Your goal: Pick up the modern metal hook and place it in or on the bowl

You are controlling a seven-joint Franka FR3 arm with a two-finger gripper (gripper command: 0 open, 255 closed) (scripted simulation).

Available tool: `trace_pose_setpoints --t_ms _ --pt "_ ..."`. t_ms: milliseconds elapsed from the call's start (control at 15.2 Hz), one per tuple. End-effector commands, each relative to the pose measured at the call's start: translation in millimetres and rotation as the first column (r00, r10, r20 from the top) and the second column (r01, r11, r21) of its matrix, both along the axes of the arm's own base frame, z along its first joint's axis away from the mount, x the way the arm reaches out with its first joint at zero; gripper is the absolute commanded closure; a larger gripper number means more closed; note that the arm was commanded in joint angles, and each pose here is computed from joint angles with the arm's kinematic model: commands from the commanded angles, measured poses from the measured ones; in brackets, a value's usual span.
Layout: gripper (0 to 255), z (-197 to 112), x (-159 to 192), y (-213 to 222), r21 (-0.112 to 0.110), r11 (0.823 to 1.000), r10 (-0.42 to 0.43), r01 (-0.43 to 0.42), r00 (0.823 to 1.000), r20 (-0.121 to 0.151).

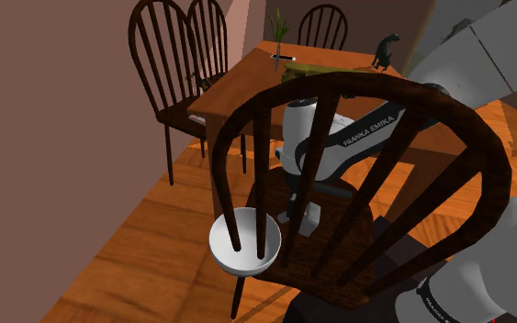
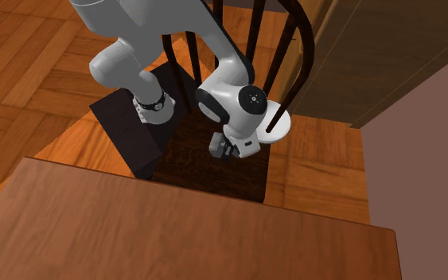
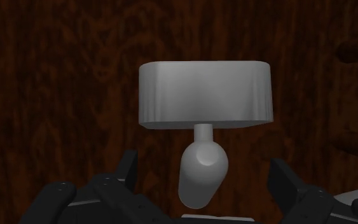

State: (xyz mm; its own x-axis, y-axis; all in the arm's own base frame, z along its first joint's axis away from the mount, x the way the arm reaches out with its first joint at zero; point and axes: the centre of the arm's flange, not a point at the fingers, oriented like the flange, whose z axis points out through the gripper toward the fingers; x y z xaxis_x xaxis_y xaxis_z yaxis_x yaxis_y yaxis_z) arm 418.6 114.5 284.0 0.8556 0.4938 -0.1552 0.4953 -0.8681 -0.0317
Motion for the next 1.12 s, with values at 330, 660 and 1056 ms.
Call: trace_pose_setpoints --t_ms 330,660,1056 --pt "255 0.0 0.0 0.0 0.000 1.000 0.000 0.000 1.000 0.000" --pt "255 5.2 0.0 0.0 0.000 1.000 0.000 0.000 1.000 0.000" --pt "255 36.9 0.0 0.0 0.000 1.000 0.000 0.000 1.000 0.000"
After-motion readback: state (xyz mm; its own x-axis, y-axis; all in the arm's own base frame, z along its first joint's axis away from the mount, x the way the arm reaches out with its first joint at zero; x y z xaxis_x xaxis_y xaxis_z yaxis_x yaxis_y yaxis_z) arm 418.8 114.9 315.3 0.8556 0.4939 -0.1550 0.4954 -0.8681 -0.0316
